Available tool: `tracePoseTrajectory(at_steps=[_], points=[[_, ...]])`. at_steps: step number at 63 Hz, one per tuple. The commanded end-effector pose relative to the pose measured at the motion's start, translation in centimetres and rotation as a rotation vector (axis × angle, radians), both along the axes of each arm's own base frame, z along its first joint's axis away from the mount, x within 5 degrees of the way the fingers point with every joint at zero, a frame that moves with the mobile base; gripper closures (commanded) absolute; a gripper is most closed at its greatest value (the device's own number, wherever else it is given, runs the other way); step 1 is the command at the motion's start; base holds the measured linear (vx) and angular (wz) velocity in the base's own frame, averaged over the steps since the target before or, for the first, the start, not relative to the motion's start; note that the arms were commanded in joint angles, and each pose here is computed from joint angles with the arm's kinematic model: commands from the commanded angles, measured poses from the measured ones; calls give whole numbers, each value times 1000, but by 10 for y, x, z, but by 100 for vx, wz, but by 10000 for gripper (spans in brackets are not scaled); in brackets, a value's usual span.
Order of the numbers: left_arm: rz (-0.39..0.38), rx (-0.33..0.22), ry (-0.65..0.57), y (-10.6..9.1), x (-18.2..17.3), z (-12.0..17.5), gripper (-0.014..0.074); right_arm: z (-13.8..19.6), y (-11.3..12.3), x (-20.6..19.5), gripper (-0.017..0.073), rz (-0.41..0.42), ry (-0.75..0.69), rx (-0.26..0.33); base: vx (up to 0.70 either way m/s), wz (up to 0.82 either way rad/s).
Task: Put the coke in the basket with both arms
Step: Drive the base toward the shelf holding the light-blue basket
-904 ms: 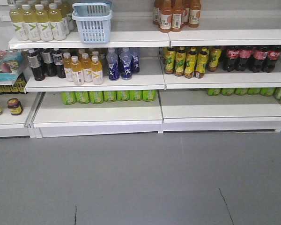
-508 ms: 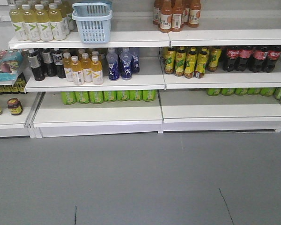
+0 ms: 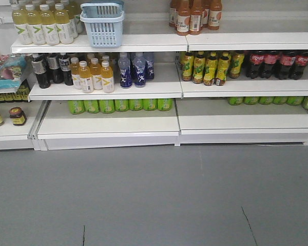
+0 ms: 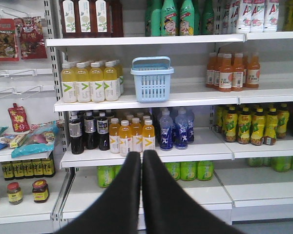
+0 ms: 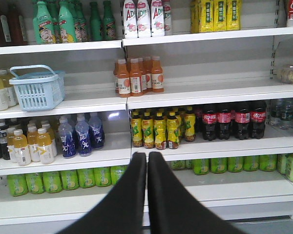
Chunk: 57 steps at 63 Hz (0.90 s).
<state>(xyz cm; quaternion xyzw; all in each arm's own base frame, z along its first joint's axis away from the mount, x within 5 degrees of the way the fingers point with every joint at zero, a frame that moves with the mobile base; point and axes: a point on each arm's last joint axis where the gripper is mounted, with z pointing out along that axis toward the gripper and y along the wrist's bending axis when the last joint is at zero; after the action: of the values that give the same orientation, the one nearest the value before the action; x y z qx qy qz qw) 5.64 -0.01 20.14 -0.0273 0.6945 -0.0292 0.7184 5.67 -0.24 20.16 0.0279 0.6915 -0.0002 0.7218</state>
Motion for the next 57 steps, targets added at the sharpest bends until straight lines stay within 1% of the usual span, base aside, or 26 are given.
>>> tracePoseTrajectory(at_steps=[1,22,36,57], points=[[-7,-18,-107,0,-3,13,600,5,0,-1,564,-6,-82,-17,3,4],[-7,-18,-107,0,-3,13,600,5,0,-1,564,-6,-81,-17,9,4],[-7,-18,-107,0,-3,13,600,5,0,-1,564,-6,-81,-17,16,-1],[-7,-18,-107,0,-3,13,600,5,0,-1,564,-6,-81,-17,19,10]])
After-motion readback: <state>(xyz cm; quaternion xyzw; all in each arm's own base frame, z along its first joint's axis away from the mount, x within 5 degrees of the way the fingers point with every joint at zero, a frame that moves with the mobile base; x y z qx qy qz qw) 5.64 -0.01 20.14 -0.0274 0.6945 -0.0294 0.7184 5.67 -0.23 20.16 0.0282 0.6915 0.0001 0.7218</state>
